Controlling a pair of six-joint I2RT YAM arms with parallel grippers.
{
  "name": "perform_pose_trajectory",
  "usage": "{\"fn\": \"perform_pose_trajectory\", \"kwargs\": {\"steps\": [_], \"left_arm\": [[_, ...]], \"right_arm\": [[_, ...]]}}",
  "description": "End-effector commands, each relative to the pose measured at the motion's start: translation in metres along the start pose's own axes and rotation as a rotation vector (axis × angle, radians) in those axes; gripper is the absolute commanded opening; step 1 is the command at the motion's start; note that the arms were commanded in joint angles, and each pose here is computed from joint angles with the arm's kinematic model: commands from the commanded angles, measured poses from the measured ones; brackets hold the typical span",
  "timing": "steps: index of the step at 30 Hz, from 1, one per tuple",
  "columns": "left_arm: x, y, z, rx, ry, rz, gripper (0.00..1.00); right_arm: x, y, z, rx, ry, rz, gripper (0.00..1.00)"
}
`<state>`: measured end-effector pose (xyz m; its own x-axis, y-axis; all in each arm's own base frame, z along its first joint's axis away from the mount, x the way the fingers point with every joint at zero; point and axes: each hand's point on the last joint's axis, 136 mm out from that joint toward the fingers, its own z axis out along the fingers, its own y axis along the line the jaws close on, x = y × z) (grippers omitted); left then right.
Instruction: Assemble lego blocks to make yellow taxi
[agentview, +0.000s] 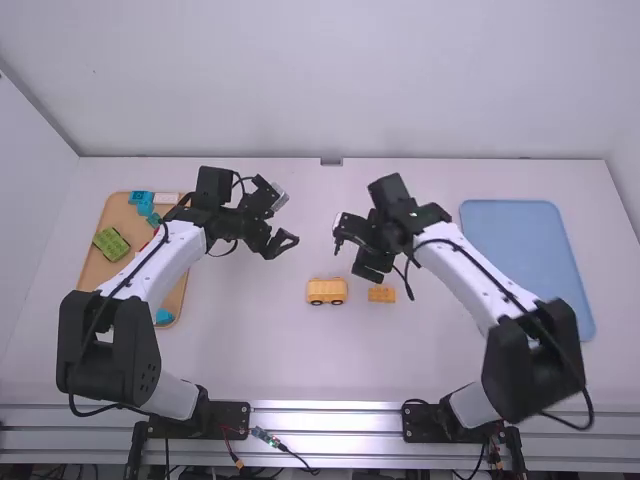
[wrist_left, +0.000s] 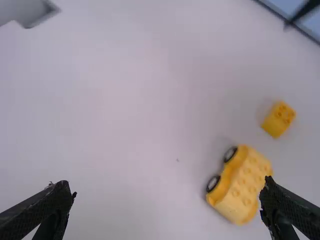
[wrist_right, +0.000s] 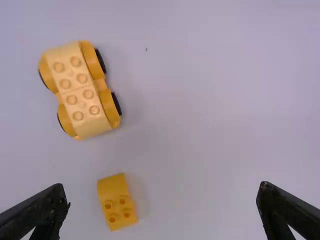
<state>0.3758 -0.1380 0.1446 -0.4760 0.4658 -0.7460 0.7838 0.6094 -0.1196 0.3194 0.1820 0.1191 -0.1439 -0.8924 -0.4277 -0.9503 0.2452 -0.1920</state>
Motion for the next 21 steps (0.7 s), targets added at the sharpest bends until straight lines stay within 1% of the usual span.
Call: {"fn": "perform_pose_trajectory", "kwargs": {"steps": [1, 3, 4, 7, 10, 11, 13, 17, 18, 20, 21], "left_arm": [[-0.008, -0.022, -0.002, 0.114, -0.068, 0.231, 0.99], [-0.004, -0.035, -0.001, 0.176, -0.107, 0.316, 0.99], [-0.003, -0.039, 0.000, 0.192, -0.120, 0.338, 0.99], [0.005, -0.051, 0.004, 0.244, -0.167, 0.393, 0.99], [0.024, -0.060, 0.015, 0.263, -0.209, 0.427, 0.99], [0.026, -0.060, 0.016, 0.262, -0.210, 0.429, 0.99], [0.041, -0.062, 0.025, 0.253, -0.226, 0.448, 0.99], [0.055, -0.087, 0.028, 0.321, -0.363, 0.501, 0.99], [0.060, -0.095, 0.028, 0.342, -0.415, 0.525, 0.99], [0.067, -0.103, 0.027, 0.356, -0.467, 0.537, 0.99], [0.067, -0.103, 0.027, 0.356, -0.467, 0.537, 0.99]], "right_arm": [[0.007, 0.034, 0.002, -0.120, -0.147, -0.060, 0.99], [0.015, 0.043, 0.003, -0.119, -0.240, -0.085, 1.00], [0.019, 0.045, 0.005, -0.112, -0.262, -0.085, 1.00], [0.031, 0.046, 0.013, -0.090, -0.344, -0.051, 1.00], [0.045, 0.050, 0.019, -0.081, -0.443, 0.003, 1.00], [0.047, 0.051, 0.020, -0.081, -0.449, 0.004, 1.00], [0.053, 0.055, 0.020, -0.077, -0.481, -0.013, 1.00], [0.068, 0.060, 0.025, -0.064, -0.467, -0.060, 1.00], [0.072, 0.060, 0.027, -0.062, -0.459, -0.062, 1.00], [0.077, 0.061, 0.031, -0.073, -0.462, -0.059, 1.00], [0.077, 0.061, 0.031, -0.073, -0.462, -0.059, 1.00]]}}
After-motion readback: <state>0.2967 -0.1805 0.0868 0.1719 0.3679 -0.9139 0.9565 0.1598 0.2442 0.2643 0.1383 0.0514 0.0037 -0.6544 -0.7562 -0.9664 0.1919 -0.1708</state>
